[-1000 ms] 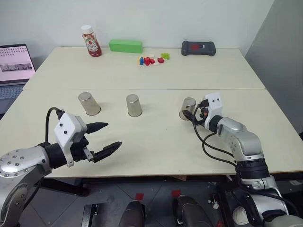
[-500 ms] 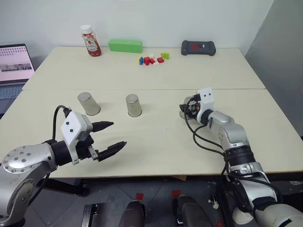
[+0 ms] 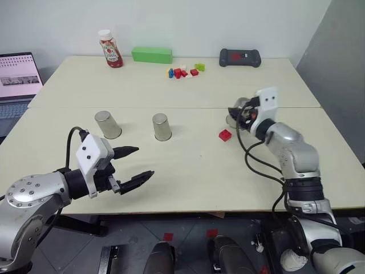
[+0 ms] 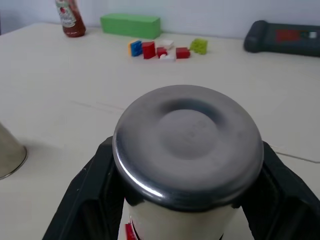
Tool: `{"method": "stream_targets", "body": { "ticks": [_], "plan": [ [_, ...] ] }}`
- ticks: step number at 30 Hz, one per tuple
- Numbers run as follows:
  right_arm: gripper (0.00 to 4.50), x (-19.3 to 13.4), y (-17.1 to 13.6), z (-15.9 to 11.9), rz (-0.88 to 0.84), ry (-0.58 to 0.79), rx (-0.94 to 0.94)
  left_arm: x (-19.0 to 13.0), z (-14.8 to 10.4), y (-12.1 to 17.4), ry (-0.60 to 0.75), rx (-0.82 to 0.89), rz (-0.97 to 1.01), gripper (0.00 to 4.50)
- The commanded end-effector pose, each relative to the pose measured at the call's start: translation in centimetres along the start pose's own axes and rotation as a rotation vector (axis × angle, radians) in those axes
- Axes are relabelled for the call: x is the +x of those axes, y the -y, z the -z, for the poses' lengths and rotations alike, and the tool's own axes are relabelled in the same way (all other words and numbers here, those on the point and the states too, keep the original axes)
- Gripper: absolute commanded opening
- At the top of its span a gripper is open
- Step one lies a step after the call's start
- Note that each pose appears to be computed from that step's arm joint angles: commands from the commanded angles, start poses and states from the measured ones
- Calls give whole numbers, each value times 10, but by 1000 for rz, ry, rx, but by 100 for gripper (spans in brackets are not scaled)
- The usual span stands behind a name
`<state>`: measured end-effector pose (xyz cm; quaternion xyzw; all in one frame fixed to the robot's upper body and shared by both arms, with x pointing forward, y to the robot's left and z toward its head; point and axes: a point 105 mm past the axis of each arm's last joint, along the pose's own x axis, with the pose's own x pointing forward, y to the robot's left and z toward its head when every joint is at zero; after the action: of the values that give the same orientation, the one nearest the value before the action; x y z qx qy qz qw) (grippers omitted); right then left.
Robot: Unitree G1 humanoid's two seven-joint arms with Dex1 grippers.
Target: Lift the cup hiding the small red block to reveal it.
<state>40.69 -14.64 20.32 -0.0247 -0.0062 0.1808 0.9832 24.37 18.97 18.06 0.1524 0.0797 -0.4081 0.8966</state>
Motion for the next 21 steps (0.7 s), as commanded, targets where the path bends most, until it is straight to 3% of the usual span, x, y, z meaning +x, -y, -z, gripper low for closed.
{"method": "stream_targets", "body": {
  "ticks": [1, 5, 16, 18, 21],
  "plan": [
    [265, -10, 23, -9, 110, -5, -58, 1, -6, -2, 19, 27, -2, 450],
    [265, -10, 39, 14, 180, -98, -62, 5, -6, -2, 24, 32, 10, 450],
    [265, -5, 54, 40, 276, -189, -9, 7, -8, -5, 28, 37, 10, 450],
    [338, -5, 54, 42, 278, -195, -5, 8, -8, -5, 26, 37, 11, 450],
    [406, -4, 53, 42, 276, -187, 12, 7, -8, -6, 25, 36, 9, 450]
  ]
}}
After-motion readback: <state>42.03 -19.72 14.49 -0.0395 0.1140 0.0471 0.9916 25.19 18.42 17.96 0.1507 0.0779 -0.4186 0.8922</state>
